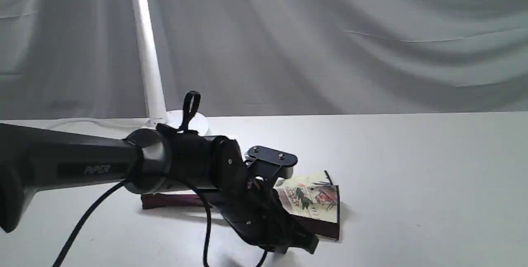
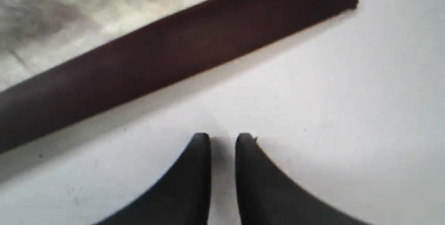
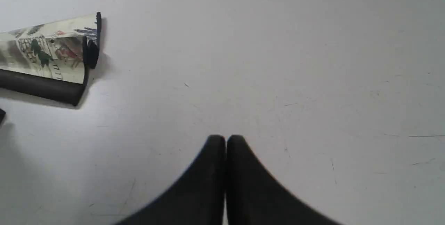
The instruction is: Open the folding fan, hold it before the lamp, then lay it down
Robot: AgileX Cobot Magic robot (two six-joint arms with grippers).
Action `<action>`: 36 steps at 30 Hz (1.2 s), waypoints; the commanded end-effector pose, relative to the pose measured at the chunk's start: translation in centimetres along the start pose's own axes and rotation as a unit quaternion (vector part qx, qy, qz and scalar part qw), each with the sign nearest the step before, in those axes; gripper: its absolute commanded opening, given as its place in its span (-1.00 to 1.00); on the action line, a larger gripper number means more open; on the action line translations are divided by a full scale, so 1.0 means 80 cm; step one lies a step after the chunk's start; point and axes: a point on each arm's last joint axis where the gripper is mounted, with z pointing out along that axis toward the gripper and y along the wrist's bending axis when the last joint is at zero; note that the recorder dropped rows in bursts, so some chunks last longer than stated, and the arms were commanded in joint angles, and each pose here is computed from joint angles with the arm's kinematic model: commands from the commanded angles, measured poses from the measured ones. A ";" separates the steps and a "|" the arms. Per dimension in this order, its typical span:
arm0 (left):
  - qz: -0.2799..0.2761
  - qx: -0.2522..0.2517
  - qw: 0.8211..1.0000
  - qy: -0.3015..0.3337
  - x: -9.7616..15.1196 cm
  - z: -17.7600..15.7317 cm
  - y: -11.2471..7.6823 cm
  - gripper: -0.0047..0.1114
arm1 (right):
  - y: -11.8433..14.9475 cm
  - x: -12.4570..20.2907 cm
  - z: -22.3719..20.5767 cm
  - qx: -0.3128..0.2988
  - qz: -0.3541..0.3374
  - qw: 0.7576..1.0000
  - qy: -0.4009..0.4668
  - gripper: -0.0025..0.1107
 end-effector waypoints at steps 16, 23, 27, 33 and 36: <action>-0.004 -0.053 0.998 0.019 -0.007 -0.081 0.082 -0.30 | 0.000 -0.001 0.000 -0.002 -0.001 1.000 -0.005 -0.96; -0.061 -0.092 0.993 -0.036 -0.008 -0.102 0.158 -0.30 | 0.000 -0.001 0.000 -0.002 -0.001 1.000 -0.005 -0.96; -0.081 -0.119 0.986 -0.084 -0.012 -0.113 0.188 -0.30 | 0.000 -0.001 0.000 -0.002 -0.001 1.000 -0.005 -0.96; -0.095 -0.136 0.981 -0.098 -0.007 -0.118 0.214 -0.26 | 0.000 -0.001 0.000 -0.002 -0.001 1.000 -0.005 -0.96; -0.082 -0.134 0.984 -0.083 -0.003 -0.120 0.216 -0.02 | 0.000 -0.001 0.000 -0.002 -0.001 1.000 -0.005 -0.96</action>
